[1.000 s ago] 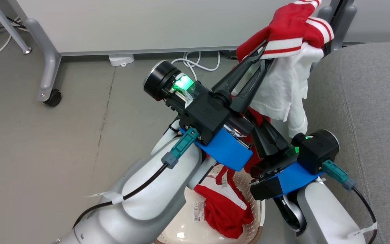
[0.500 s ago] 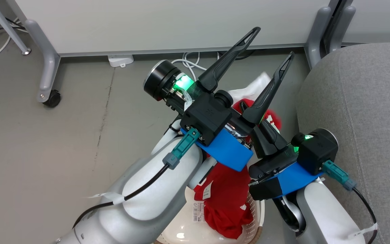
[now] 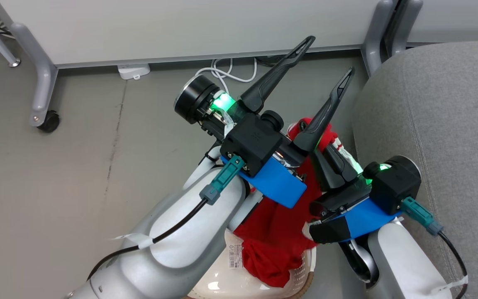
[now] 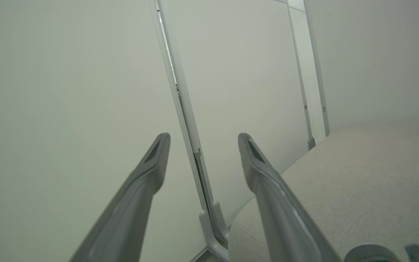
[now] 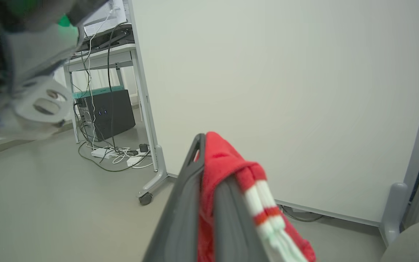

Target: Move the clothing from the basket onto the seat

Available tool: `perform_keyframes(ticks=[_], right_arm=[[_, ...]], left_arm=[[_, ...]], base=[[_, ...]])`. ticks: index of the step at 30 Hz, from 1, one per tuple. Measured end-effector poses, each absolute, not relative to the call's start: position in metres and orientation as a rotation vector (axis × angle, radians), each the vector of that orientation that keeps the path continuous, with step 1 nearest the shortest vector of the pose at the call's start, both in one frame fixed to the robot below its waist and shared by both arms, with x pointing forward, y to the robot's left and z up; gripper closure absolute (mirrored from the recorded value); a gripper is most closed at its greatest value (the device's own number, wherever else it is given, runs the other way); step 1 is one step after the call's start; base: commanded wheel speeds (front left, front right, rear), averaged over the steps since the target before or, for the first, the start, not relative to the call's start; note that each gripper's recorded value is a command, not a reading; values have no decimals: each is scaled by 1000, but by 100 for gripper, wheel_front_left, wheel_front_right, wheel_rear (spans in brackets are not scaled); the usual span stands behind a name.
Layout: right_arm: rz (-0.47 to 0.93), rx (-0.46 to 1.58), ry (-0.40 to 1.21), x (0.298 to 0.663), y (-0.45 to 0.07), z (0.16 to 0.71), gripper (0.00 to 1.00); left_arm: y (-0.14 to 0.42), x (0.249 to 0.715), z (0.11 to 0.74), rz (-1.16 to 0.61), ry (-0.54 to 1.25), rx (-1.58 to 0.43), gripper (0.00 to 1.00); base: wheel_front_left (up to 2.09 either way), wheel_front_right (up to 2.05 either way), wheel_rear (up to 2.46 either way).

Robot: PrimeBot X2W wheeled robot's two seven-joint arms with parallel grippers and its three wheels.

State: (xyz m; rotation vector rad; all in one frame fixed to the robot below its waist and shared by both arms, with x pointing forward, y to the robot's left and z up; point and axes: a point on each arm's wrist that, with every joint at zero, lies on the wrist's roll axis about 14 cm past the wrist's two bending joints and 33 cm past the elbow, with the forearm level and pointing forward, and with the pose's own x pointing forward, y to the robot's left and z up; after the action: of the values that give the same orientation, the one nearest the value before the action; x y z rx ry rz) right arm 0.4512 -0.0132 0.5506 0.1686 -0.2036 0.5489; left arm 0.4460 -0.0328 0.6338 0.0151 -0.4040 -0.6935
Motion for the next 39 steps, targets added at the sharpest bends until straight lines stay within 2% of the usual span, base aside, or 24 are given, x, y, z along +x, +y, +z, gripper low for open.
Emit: perform_keyframes(ticks=[19, 39], right_arm=[[279, 51, -225, 460, -113, 547, 100], [-6, -67, -221, 429, -214, 550, 100]], left_arm=[[-95, 442, 565, -917, -260, 5, 0], [-140, 423, 524, -1099, -180, 7, 0]], base=[[0, 0, 0], [0, 0, 0]])
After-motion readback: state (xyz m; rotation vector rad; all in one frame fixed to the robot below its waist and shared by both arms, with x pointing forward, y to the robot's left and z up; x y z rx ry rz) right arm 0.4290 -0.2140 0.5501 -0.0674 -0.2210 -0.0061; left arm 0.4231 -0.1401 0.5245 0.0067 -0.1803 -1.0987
